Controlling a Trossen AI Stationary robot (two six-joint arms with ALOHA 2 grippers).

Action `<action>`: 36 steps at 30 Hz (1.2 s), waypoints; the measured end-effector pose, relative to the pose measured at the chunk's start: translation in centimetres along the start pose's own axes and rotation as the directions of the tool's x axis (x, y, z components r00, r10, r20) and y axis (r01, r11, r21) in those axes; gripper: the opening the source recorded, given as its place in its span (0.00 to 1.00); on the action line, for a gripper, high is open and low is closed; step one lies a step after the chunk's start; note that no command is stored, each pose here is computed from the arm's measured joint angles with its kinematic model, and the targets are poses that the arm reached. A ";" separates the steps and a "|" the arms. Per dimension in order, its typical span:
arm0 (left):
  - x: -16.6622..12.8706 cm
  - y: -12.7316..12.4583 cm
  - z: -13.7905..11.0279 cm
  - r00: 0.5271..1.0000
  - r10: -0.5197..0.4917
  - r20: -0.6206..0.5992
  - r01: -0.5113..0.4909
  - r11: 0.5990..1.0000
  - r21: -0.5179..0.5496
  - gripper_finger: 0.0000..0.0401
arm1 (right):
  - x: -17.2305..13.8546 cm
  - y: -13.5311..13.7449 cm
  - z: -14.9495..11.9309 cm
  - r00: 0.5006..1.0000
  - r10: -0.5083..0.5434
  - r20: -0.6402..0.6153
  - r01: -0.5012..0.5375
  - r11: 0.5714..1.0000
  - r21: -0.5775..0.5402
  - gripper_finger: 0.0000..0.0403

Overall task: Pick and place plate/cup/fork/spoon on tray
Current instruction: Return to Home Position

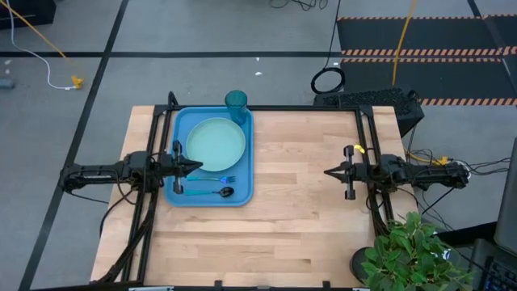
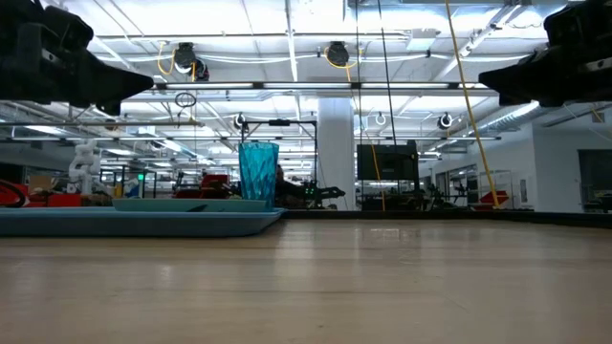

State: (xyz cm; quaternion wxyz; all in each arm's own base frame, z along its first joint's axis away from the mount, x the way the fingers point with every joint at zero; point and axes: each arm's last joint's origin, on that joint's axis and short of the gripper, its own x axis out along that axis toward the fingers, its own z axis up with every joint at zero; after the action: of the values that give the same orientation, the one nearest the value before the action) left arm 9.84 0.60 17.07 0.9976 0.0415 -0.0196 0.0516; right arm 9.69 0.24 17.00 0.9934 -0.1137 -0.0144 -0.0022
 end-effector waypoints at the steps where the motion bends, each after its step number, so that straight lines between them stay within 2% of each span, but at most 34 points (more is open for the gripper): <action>1: 0.0 0.0 0.0 1.000 0.000 0.004 0.000 1.000 0.000 0.01 | 0.0 0.0 0.0 1.000 -0.004 0.000 0.004 1.000 0.009 0.00; 15: 0.0 0.0 -0.2 1.000 -0.010 -0.025 0.009 1.000 -0.016 0.01 | 0.0 0.0 0.0 1.000 -0.010 -0.002 0.010 1.000 0.015 0.00; 23: 0.0 -0.5 -0.2 0.993 -0.112 -0.023 0.111 0.993 -0.042 0.01 | 0.0 0.0 0.0 1.000 -0.011 -0.002 0.011 1.000 0.015 0.00; 36: -0.1 -0.9 -0.2 0.989 -0.147 -0.020 0.147 0.989 0.025 0.01 | 0.0 0.0 0.0 1.000 -0.012 -0.003 0.012 1.000 0.015 0.00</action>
State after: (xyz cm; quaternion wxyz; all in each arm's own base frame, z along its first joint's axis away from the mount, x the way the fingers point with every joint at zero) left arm 9.86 -0.25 16.77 0.9982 0.0557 -0.0066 -0.0216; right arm 9.69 0.21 17.00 0.9942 -0.1063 -0.0137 -0.0084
